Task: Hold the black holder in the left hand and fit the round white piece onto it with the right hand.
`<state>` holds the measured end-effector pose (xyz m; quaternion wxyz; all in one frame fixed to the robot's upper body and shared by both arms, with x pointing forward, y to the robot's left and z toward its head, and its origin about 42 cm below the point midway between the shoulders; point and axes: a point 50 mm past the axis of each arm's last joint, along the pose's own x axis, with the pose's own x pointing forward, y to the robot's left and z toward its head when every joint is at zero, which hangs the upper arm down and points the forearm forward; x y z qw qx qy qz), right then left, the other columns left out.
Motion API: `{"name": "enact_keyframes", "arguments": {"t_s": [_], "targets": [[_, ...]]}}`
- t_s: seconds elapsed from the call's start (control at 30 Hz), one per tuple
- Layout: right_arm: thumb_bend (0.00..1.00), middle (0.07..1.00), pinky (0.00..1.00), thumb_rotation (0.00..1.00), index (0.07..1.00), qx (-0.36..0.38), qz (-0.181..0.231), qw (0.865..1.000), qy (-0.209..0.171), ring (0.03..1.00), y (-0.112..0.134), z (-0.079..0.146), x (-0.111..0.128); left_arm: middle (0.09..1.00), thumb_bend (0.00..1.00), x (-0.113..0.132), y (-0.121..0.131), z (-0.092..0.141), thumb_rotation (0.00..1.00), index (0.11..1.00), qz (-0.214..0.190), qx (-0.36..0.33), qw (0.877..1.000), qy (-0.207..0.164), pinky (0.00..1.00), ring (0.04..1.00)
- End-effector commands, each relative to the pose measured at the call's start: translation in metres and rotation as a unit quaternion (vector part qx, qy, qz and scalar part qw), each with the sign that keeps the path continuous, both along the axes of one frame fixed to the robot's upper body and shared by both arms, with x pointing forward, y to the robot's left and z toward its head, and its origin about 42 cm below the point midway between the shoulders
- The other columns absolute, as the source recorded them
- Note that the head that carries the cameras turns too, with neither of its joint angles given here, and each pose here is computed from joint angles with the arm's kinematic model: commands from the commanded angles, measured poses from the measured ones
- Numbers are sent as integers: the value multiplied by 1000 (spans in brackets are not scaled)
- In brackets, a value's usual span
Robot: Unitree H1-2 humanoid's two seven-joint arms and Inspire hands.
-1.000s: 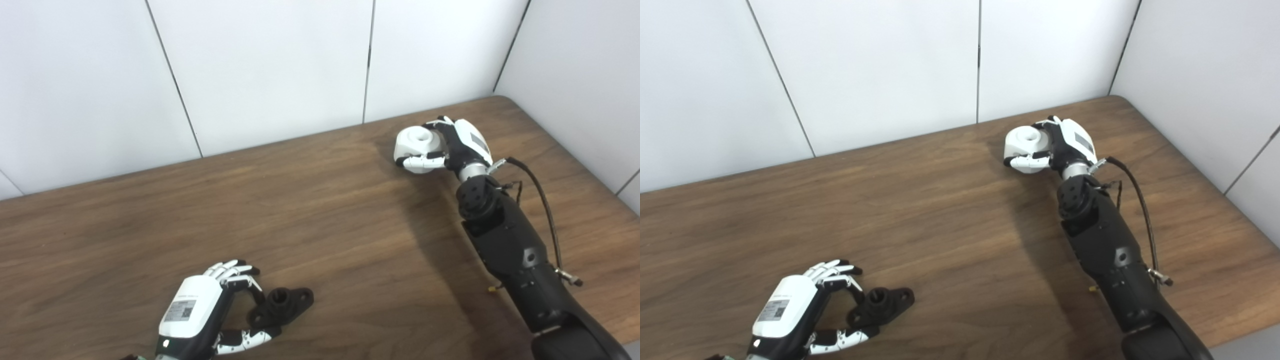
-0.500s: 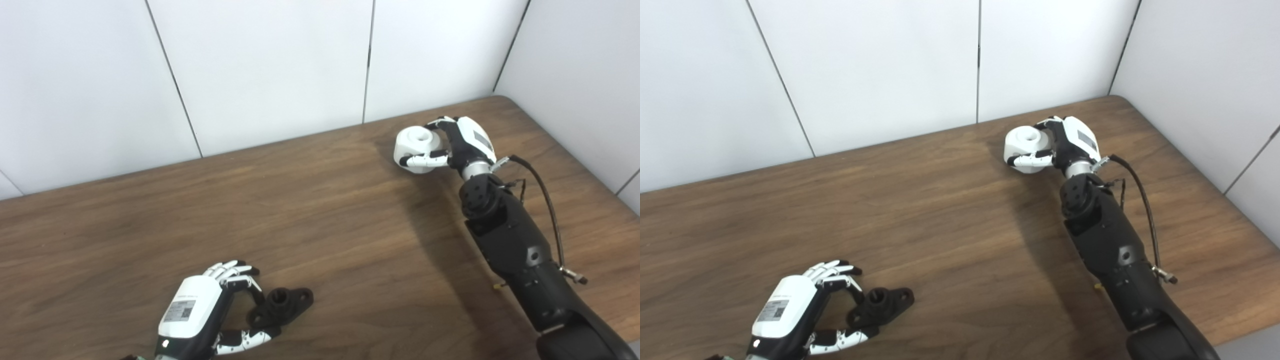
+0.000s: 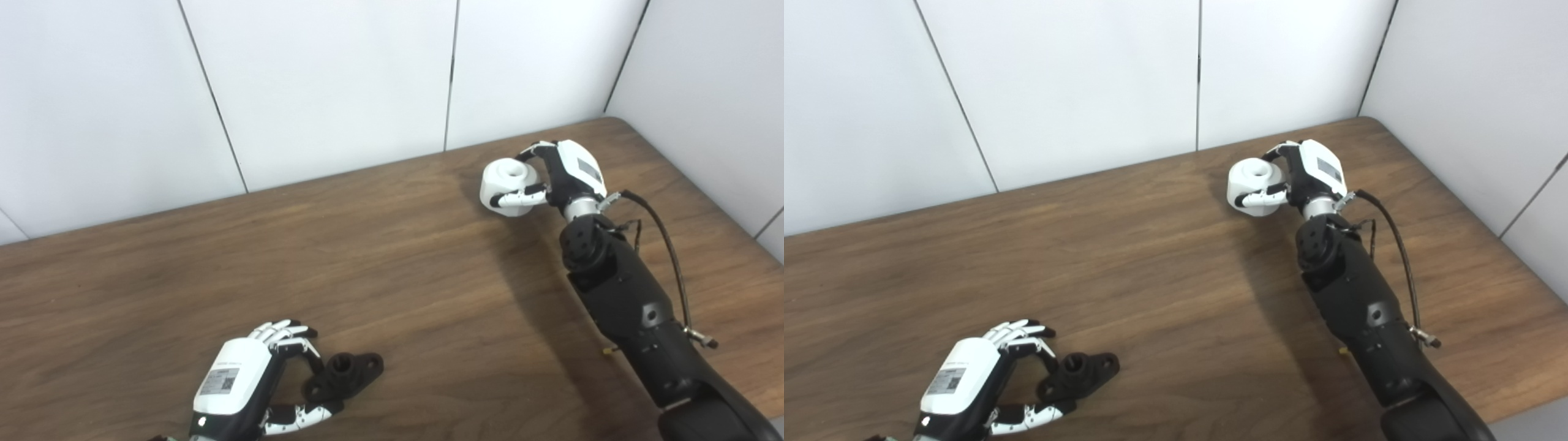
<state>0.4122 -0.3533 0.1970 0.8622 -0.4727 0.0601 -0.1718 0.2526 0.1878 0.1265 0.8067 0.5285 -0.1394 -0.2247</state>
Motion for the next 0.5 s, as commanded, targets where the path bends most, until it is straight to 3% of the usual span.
{"name": "enact_keyframes", "arguments": {"t_s": [0.0,0.1,0.13,0.2,0.47], "targets": [[791,866,903,241,614,-32,6,998,-51,952,-7,26,7,779,520,-11,20,-19,48,488,11,57,997,52,862,859],[795,853,895,207,591,-32,8,998,-59,940,-7,25,7,779,520,-11,20,-19,48,488,11,57,997,51,862,859],[636,850,888,172,532,-30,8,998,-63,938,-6,25,7,781,520,-11,20,-19,48,488,11,57,997,51,865,861],[554,845,884,150,500,-28,10,997,-70,933,-6,25,6,781,520,-11,20,-19,48,488,11,56,997,52,866,861],[522,816,858,133,485,-47,22,996,-78,916,-5,24,5,778,520,-11,19,-17,48,488,11,53,997,50,860,857]]}}
